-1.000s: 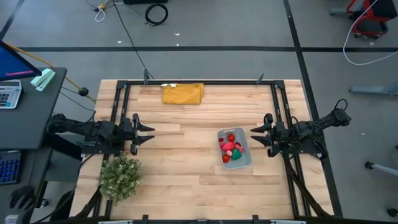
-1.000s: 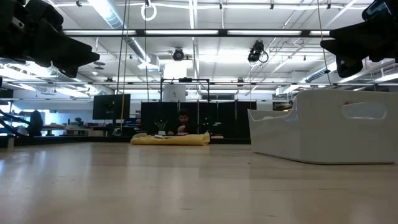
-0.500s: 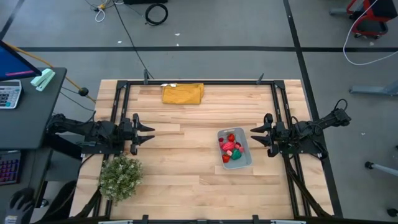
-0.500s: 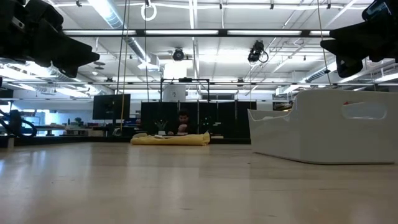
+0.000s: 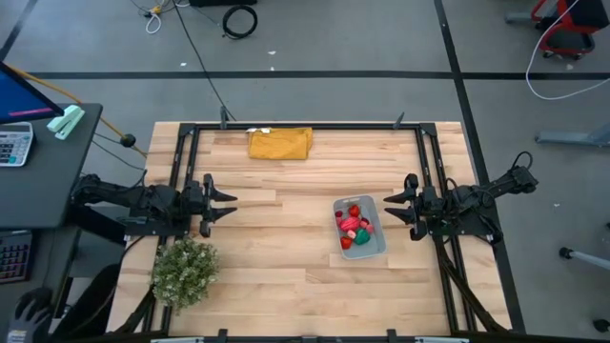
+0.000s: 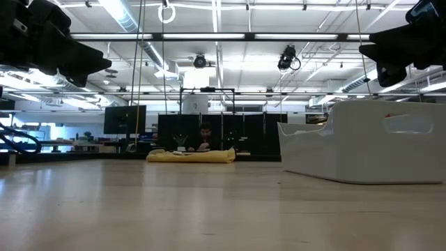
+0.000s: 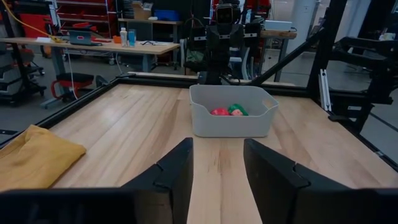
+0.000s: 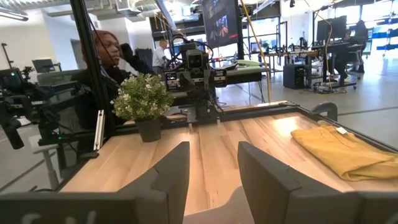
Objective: Pick and placing Produce into tupperware
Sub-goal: Return to Home Position
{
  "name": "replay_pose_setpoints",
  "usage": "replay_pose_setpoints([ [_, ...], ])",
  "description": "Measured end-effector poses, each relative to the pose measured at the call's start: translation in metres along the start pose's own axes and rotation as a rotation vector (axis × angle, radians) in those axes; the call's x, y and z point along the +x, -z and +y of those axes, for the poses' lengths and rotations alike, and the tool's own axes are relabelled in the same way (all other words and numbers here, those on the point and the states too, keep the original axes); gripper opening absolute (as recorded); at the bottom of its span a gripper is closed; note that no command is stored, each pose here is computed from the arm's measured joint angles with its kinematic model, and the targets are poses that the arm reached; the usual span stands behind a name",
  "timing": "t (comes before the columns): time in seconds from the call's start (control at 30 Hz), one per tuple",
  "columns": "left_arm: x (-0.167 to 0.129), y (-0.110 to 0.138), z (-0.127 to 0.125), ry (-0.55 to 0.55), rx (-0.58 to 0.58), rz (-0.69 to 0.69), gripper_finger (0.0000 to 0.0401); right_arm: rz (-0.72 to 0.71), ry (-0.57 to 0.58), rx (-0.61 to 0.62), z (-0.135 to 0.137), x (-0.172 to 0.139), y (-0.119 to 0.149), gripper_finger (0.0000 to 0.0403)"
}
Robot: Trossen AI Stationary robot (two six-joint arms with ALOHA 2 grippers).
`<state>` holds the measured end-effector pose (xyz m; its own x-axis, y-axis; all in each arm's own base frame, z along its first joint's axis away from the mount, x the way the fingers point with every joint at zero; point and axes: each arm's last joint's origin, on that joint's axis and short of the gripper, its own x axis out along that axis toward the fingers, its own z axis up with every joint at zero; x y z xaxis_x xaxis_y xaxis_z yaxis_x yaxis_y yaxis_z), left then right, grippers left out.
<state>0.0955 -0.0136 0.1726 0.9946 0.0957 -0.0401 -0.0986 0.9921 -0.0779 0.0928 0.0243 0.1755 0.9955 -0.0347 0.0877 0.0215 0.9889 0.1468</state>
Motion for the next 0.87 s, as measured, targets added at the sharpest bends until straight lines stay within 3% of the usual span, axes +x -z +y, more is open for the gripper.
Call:
replay_pose_setpoints([
  [0.87, 0.0, 0.0, 0.0, 0.0, 0.0, 0.0, 0.0151, 0.0, 0.0, 0.0, 0.0, 0.0, -0.0001, 0.0145],
])
